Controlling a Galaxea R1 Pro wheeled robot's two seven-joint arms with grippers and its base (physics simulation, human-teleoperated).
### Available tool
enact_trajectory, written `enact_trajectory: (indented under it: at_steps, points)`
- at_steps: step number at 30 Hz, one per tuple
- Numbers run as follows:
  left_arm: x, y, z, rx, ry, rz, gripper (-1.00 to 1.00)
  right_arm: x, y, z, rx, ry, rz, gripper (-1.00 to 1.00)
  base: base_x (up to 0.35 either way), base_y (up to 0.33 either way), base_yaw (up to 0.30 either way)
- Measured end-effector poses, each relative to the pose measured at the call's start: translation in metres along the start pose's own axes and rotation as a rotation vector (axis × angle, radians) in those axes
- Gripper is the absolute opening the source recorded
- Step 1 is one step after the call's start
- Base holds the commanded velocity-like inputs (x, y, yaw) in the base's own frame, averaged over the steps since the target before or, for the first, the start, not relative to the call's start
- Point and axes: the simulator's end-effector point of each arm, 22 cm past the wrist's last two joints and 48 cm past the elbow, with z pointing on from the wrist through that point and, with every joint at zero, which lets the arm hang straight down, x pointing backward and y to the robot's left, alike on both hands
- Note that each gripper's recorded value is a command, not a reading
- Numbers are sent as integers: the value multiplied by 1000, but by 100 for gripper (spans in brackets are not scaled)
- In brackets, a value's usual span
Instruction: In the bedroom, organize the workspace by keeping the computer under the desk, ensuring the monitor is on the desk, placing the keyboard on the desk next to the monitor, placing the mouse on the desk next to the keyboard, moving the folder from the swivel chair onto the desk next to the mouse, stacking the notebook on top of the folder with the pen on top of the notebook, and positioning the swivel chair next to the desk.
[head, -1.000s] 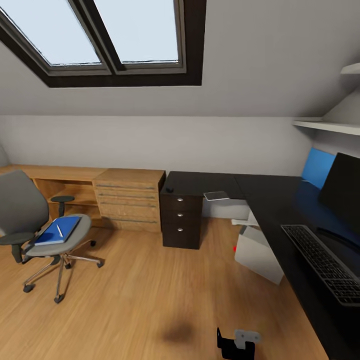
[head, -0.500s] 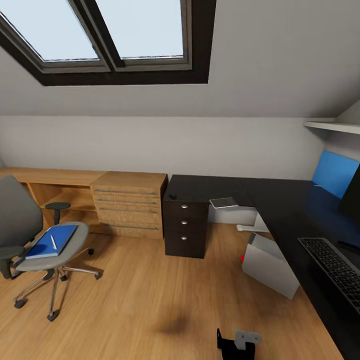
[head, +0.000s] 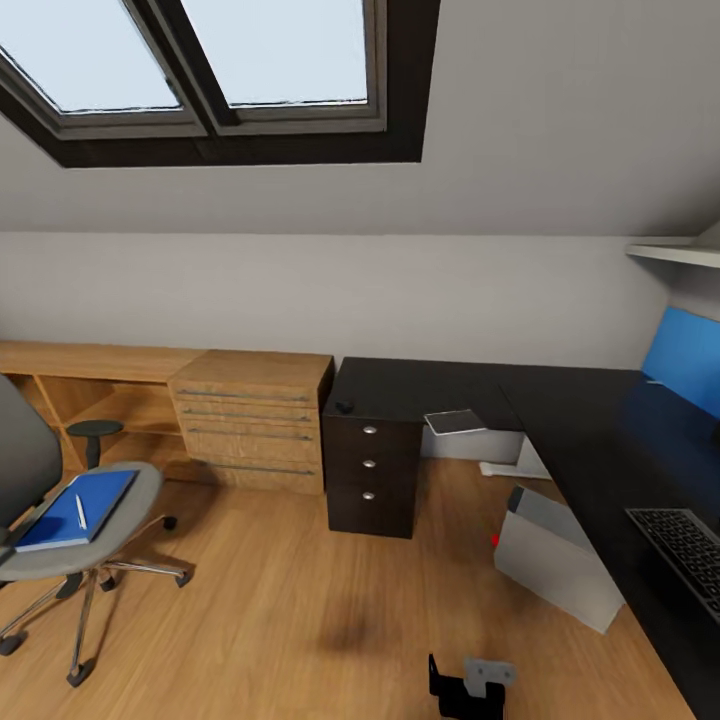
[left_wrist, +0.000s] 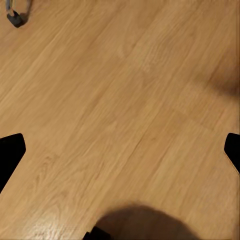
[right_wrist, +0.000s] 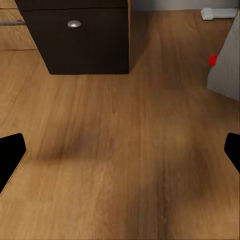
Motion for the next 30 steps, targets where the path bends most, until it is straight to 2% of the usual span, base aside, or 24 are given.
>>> enact_trajectory:
  at_steps: [3, 4, 8, 9, 11, 12, 13, 15, 16, 17, 20, 23, 26, 30]
  points:
    - [2, -10, -3, 25, 0, 21, 100, -11, 18, 2, -44, -25, -24, 100, 327, 0, 0]
    - [-8, -20, -5, 49, -19, 18, 100, -26, 29, 7, -65, -54, -18, 100, 328, 0, 0]
    - [-34, -43, -12, 99, -59, -2, 100, -48, 44, 15, -86, -76, 2, 100, 328, 0, 0]
    - [-59, -68, -24, 157, -75, -10, 100, -75, 58, 28, -89, -62, 9, 100, 329, 0, 0]
    - [-85, -93, -39, 217, -84, -17, 100, -114, 72, 44, -83, -46, 9, 100, 329, 0, 0]
    - [-95, -101, -46, 239, -87, -16, 100, -127, 76, 48, -79, -33, 5, 100, 329, 0, 0]
    - [-121, -120, -65, 293, -91, -6, 100, -151, 84, 54, -50, 28, -18, 100, 329, 0, 0]
    - [-143, -132, -81, 333, -105, -6, 100, -177, 89, 55, -27, 50, -30, 100, 329, 0, 0]
    - [-152, -135, -87, 346, -110, -4, 100, -187, 91, 54, -13, 63, -41, 100, 329, 0, 0]
    - [-175, -138, -102, 367, -124, -4, 100, -219, 90, 47, 38, 103, -65, 100, 329, 0, 0]
    - [-194, -133, -110, 371, -147, -23, 100, -274, 97, 34, 33, 63, -30, 100, 329, 0, 0]
    - [-209, -123, -111, 358, -164, -46, 100, -302, 100, 21, 16, 39, 4, 100, 329, 0, 0]
    - [-214, -119, -111, 350, -170, -53, 100, -294, 99, 15, 15, 45, 21, 100, 329, 0, 0]
    - [-211, -104, -101, 319, -163, -33, 100, -286, 96, 8, 11, 45, 43, 100, 329, 0, 11]
